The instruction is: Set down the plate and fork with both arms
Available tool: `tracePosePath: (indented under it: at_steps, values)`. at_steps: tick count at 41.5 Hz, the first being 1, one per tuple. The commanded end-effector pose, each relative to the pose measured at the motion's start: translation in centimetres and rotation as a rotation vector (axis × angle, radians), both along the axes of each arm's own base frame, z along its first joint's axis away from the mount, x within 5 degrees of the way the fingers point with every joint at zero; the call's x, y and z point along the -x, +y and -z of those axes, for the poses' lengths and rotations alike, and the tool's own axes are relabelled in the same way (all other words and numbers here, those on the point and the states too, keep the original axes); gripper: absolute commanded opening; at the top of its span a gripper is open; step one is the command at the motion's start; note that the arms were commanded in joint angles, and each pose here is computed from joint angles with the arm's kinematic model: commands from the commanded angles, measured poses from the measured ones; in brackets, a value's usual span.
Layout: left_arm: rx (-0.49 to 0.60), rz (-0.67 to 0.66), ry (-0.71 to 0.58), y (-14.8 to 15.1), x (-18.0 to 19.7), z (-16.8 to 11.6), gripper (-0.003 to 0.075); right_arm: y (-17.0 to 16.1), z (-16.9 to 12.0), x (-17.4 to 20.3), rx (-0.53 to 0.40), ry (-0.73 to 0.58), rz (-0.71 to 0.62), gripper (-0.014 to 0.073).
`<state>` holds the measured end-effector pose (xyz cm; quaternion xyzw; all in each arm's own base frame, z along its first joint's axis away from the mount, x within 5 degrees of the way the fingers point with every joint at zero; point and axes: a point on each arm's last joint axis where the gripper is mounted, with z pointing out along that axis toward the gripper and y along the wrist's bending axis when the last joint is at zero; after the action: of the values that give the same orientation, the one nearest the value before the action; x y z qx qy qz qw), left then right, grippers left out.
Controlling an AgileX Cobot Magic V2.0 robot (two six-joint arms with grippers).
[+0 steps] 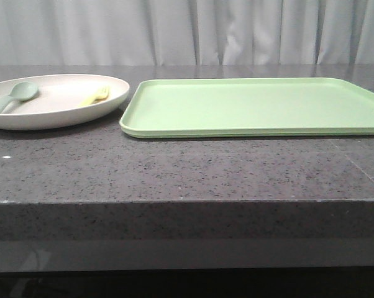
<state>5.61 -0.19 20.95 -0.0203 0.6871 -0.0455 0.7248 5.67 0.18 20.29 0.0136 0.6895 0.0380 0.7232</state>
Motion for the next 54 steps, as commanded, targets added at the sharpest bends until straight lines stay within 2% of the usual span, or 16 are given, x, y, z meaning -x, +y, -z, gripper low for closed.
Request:
tracePosePath:
  at_steps: [1, 8, 14, 21, 29, 38, 54]
  values:
    - [0.013, -0.005, -0.157, 0.1, 0.3, -1.2, -0.0020, 0.0, -1.6, 0.4, 0.011, -0.160, -0.005, -0.0068]
    - [0.021, -0.004, -0.228, 0.1, 1.1, -4.2, -0.0020, 0.0, -4.9, 1.2, 0.008, -0.214, -0.002, -0.0068]
    - [0.020, 0.001, -0.222, 0.1, 2.3, -8.5, -0.0020, -0.1, -9.4, 2.6, 0.006, -0.226, 0.004, -0.0068]
    - [0.014, 0.008, -0.098, 0.0, 3.1, -13.4, -0.0020, -0.2, -14.1, 3.3, 0.007, -0.174, 0.009, -0.0068]
    - [0.006, 0.012, 0.070, -0.1, 1.8, -17.3, -0.0020, -0.2, -16.8, 1.8, 0.012, 0.012, 0.015, -0.0068]
    - [0.003, 0.013, 0.184, -0.2, -0.9, -17.4, -0.0020, -0.1, -16.5, -0.5, 0.016, 0.139, 0.016, -0.0068]
    - [0.002, 0.012, 0.254, -0.2, -2.6, -16.8, -0.0020, -0.1, -16.3, -1.0, 0.017, 0.158, 0.016, -0.0068]
